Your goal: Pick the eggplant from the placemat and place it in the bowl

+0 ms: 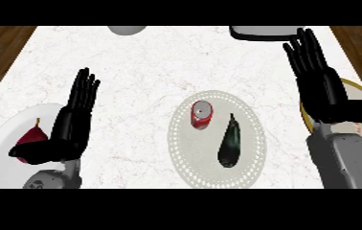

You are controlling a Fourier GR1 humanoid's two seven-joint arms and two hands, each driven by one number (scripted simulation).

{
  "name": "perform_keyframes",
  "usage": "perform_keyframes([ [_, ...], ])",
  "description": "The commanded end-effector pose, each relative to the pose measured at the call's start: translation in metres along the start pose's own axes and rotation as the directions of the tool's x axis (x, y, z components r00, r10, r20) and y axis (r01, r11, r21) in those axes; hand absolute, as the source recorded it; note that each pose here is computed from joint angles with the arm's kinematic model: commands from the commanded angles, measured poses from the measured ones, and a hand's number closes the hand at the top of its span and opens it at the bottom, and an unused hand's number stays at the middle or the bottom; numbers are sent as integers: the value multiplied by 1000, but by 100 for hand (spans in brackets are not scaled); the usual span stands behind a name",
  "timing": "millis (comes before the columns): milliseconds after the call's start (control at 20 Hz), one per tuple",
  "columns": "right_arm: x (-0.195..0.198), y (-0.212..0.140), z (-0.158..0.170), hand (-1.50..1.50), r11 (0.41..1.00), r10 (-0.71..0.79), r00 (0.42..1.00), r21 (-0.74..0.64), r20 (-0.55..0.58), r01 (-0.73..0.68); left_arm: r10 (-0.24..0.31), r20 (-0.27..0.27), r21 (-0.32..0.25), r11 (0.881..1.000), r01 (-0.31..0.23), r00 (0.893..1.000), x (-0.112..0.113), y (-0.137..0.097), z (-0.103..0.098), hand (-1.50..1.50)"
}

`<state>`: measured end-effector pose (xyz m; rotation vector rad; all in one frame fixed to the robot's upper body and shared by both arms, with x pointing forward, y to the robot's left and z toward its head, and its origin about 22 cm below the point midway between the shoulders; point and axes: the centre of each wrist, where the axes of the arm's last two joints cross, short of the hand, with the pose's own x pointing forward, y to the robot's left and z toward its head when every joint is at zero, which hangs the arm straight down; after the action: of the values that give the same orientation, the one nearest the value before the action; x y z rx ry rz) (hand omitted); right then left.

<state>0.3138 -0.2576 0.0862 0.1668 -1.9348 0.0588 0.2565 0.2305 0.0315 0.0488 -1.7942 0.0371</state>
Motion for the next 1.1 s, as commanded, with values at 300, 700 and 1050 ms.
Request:
perform_keyframes([
  [300,-60,-9,45,150,796,583,625,208,-520,-569,-109,-106,-72,992,102,988,-12,0,1,0],
  [700,-70,120,88,-150,720,239,871,-523,-430,-456,-113,-173,-69,992,103,978,1,-7,-17,0],
  [1050,-40,114,84,-150,620,381,727,-425,-571,-659,-121,-212,-82,991,106,970,-11,-9,-4,0],
])
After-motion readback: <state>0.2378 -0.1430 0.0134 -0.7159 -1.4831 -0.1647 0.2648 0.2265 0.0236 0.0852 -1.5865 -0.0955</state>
